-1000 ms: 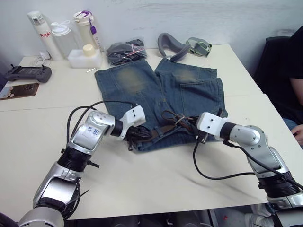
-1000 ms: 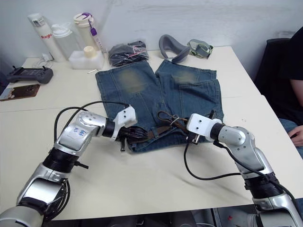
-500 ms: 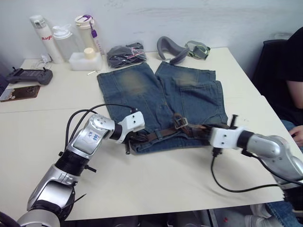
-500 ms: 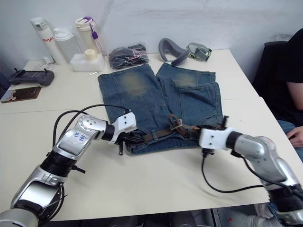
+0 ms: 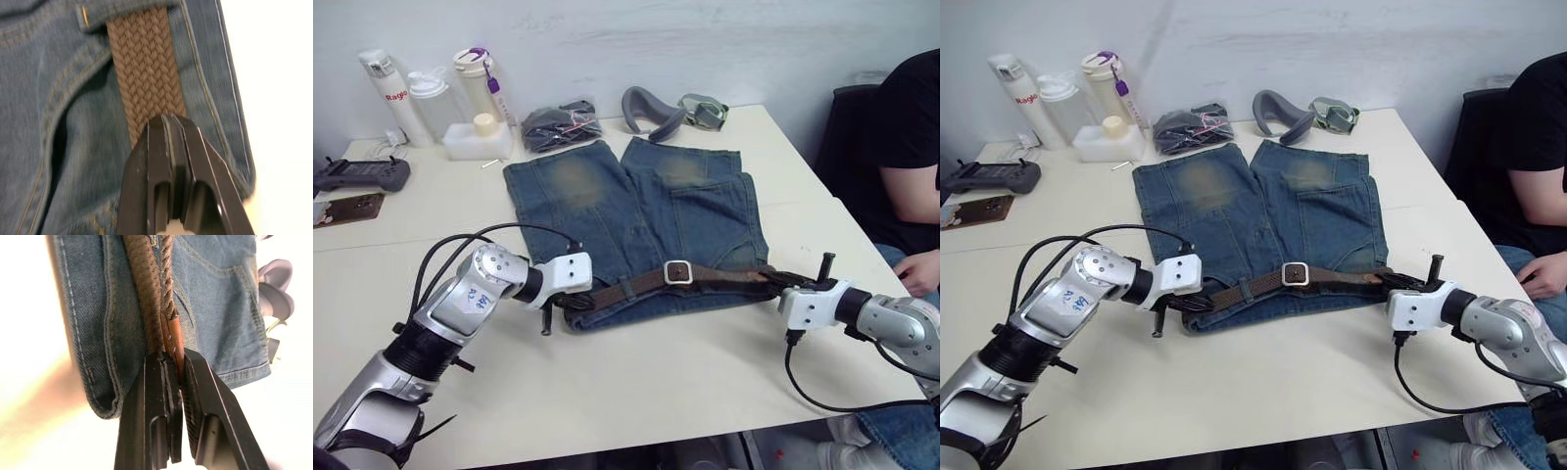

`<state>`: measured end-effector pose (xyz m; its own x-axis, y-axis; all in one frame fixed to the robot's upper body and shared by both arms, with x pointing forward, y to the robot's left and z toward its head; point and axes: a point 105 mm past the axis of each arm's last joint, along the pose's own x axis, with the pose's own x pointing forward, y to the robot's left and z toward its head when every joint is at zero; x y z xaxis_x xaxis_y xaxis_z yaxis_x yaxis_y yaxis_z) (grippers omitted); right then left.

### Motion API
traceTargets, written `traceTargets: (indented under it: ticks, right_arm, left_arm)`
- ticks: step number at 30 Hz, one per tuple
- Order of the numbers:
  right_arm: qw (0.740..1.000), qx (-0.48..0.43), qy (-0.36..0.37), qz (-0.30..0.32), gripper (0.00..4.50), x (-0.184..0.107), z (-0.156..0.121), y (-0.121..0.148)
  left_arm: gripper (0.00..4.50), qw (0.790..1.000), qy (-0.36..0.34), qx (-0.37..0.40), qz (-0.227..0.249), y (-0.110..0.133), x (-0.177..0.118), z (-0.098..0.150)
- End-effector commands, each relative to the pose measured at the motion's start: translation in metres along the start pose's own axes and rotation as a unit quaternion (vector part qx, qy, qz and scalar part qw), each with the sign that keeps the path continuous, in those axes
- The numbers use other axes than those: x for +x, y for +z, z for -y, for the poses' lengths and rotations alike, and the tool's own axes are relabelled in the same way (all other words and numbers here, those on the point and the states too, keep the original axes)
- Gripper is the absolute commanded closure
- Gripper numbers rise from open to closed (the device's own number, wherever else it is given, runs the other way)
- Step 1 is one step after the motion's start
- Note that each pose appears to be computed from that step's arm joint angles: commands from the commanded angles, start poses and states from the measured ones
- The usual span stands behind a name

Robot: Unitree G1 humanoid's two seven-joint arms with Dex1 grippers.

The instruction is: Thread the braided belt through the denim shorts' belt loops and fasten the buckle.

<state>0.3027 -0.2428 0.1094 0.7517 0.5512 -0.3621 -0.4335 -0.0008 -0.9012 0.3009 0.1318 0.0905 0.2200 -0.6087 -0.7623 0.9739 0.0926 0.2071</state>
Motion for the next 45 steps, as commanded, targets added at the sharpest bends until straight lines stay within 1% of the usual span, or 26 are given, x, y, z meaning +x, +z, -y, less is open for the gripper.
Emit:
traceTargets:
  ticks: [1, 2, 4, 5, 7, 10, 12, 14, 15, 16, 19, 20, 21, 22, 23, 25, 27, 30, 32, 35, 37, 40, 42, 45]
  right_arm:
    - [0.998, -0.019, 0.012, -0.065, 4.50, -0.017, -0.009, -0.031]
    - [0.997, -0.023, 0.017, -0.072, 4.50, -0.018, -0.013, -0.034]
    - [0.996, -0.028, 0.018, -0.077, 4.50, -0.018, -0.018, -0.037]
    - [0.997, -0.029, 0.017, -0.075, 4.50, -0.017, -0.019, -0.036]
    - [0.998, -0.029, 0.002, -0.060, 4.50, -0.012, -0.013, -0.029]
    - [0.999, -0.011, -0.030, -0.031, 4.50, -0.005, 0.002, -0.015]
    - [0.998, 0.004, -0.054, -0.011, 4.50, -0.002, 0.017, -0.006]
    - [0.998, 0.017, -0.068, 0.002, 3.59, 0.000, 0.030, 0.000]
    - [0.998, 0.019, -0.064, 0.004, 3.23, 0.001, 0.032, 0.002]
    - [0.998, 0.016, -0.056, 0.004, 2.77, 0.001, 0.034, 0.003]
    - [0.999, 0.012, -0.036, -0.002, 1.22, 0.000, 0.038, 0.005]
    - [0.999, 0.008, -0.031, -0.005, 0.97, -0.001, 0.039, 0.004]
    - [1.000, 0.003, -0.029, -0.011, 0.33, -0.002, 0.041, 0.003]
    - [0.999, 0.004, -0.026, -0.018, 0.03, -0.004, 0.044, 0.002]
    - [0.999, 0.015, -0.028, -0.022, 0.03, -0.007, 0.050, 0.000]
    - [0.998, 0.059, -0.026, -0.013, 0.03, -0.012, 0.058, 0.003]
    - [0.991, 0.129, -0.026, 0.016, 0.03, -0.015, 0.065, 0.014]
    - [0.983, 0.178, 0.021, 0.039, 0.03, -0.020, 0.059, 0.030]
    - [0.983, 0.176, 0.039, 0.038, 0.03, -0.019, 0.054, 0.037]
    - [0.988, 0.147, 0.036, 0.024, 0.03, -0.012, 0.051, 0.038]
    - [0.989, 0.140, 0.037, 0.009, 0.03, -0.006, 0.043, 0.033]
    - [0.991, 0.128, 0.041, -0.002, 0.03, -0.001, 0.035, 0.030]
    - [0.992, 0.124, 0.031, -0.014, 0.03, 0.002, 0.031, 0.025]
    - [0.990, 0.138, 0.034, -0.015, 0.03, 0.001, 0.025, 0.026]
  left_arm:
    - [4.45, 0.978, -0.053, -0.092, -0.178, -0.100, 0.012, 0.041]
    - [4.45, 0.977, -0.048, -0.087, -0.187, -0.103, 0.011, 0.040]
    - [4.45, 0.977, -0.037, -0.087, -0.189, -0.105, 0.010, 0.036]
    - [4.45, 0.978, -0.034, -0.088, -0.187, -0.104, 0.010, 0.034]
    - [4.45, 0.981, -0.024, -0.094, -0.167, -0.098, 0.011, 0.028]
    - [4.45, 0.988, -0.012, -0.111, -0.109, -0.078, 0.014, 0.018]
    - [4.45, 0.990, -0.014, -0.136, -0.045, -0.056, 0.015, 0.012]
    - [4.50, 0.992, -0.012, -0.128, 0.004, -0.036, 0.011, 0.004]
    - [4.50, 0.991, -0.013, -0.128, 0.022, -0.030, 0.009, 0.001]
    - [4.50, 0.991, -0.013, -0.128, 0.039, -0.023, 0.006, -0.001]
    - [4.50, 0.988, -0.020, -0.126, 0.083, -0.008, -0.005, -0.005]
    - [4.50, 0.987, -0.023, -0.126, 0.093, -0.004, -0.008, -0.005]
    - [4.50, 0.987, -0.025, -0.125, 0.103, -0.001, -0.012, -0.005]
    - [4.50, 0.985, -0.027, -0.123, 0.116, 0.003, -0.018, -0.007]
    - [4.50, 0.983, -0.028, -0.123, 0.133, 0.007, -0.027, -0.008]
    - [4.50, 0.981, -0.026, -0.121, 0.148, 0.012, -0.044, -0.009]
    - [4.50, 0.980, -0.019, -0.127, 0.154, 0.013, -0.057, -0.010]
    - [4.50, 0.980, 0.001, -0.123, 0.158, 0.014, -0.074, -0.011]
    - [4.50, 0.978, 0.010, -0.126, 0.167, 0.018, -0.083, -0.010]
    - [4.50, 0.974, 0.015, -0.129, 0.187, 0.031, -0.089, -0.005]
    - [4.50, 0.973, 0.021, -0.127, 0.194, 0.039, -0.087, -0.002]
    - [4.50, 0.972, 0.025, -0.125, 0.196, 0.045, -0.086, 0.002]
    - [4.50, 0.971, 0.023, -0.124, 0.202, 0.050, -0.084, 0.004]
    - [4.50, 0.972, 0.024, -0.125, 0.196, 0.052, -0.081, 0.007]
